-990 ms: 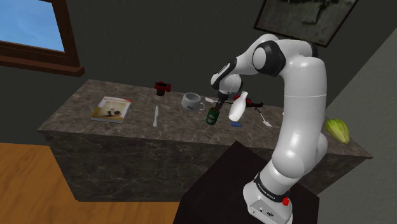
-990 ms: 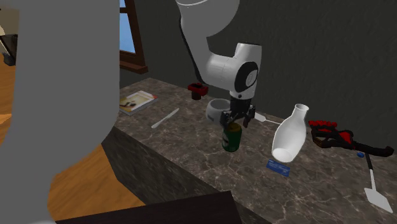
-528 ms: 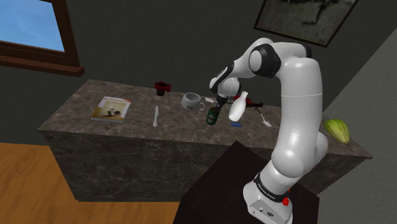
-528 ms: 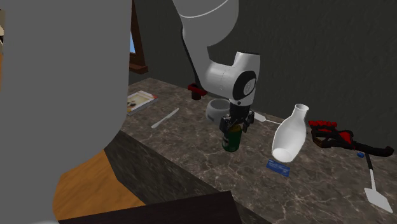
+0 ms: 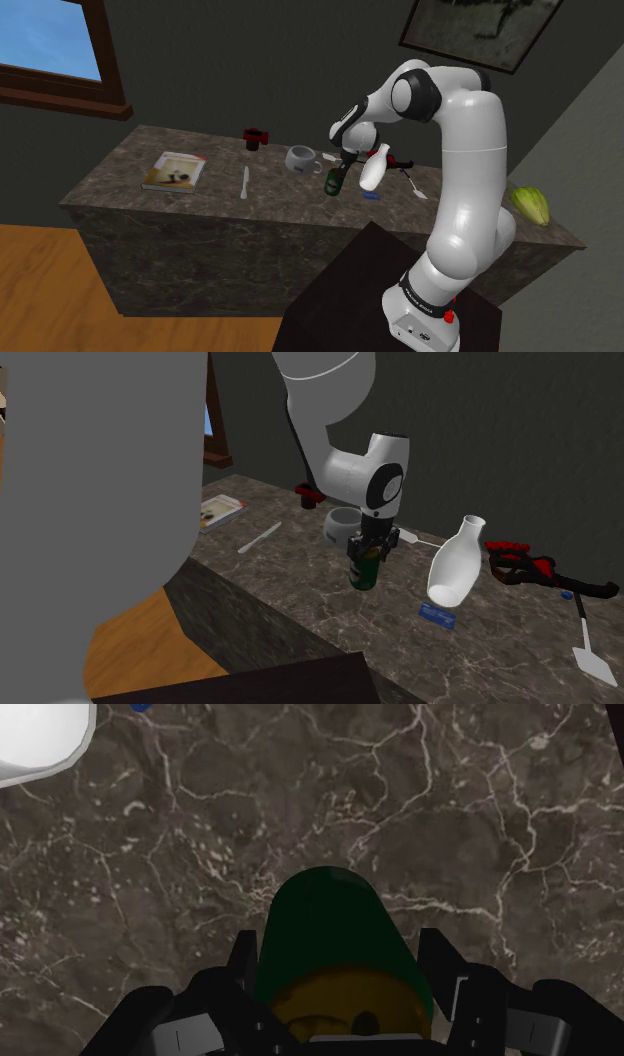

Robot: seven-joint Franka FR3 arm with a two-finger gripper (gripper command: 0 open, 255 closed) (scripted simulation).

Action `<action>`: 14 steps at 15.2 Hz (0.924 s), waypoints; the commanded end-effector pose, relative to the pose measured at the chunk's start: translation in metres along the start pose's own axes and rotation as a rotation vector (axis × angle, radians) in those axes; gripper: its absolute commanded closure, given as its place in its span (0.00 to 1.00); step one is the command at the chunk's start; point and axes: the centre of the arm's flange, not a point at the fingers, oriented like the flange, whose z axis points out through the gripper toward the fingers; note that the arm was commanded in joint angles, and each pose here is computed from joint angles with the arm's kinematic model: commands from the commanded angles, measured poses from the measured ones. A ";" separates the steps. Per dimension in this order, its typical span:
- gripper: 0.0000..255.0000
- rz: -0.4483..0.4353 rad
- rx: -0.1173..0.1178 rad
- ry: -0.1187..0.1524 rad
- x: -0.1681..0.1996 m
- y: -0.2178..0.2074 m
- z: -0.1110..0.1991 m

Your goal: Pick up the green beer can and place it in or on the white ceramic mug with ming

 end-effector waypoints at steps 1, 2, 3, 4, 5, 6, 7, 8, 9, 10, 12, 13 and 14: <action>1.00 -0.001 0.001 -0.001 0.000 -0.001 0.001; 1.00 -0.001 0.001 -0.001 0.000 -0.001 0.001; 1.00 -0.001 0.001 -0.001 0.001 -0.001 0.001; 1.00 -0.001 0.001 -0.001 0.000 -0.001 0.001; 1.00 -0.001 0.001 -0.001 0.000 -0.001 0.001; 1.00 -0.001 0.001 -0.001 0.000 -0.001 0.001; 1.00 -0.001 0.001 -0.001 0.000 -0.001 0.001; 1.00 -0.001 0.001 -0.001 0.000 -0.001 -0.004; 1.00 -0.001 0.001 -0.001 0.000 -0.001 -0.010; 1.00 -0.001 0.001 -0.001 0.000 -0.001 -0.015; 1.00 -0.001 0.001 -0.001 0.000 -0.001 -0.025; 1.00 -0.001 0.001 -0.001 0.000 -0.001 -0.031; 1.00 -0.001 0.001 -0.001 0.000 -0.001 -0.036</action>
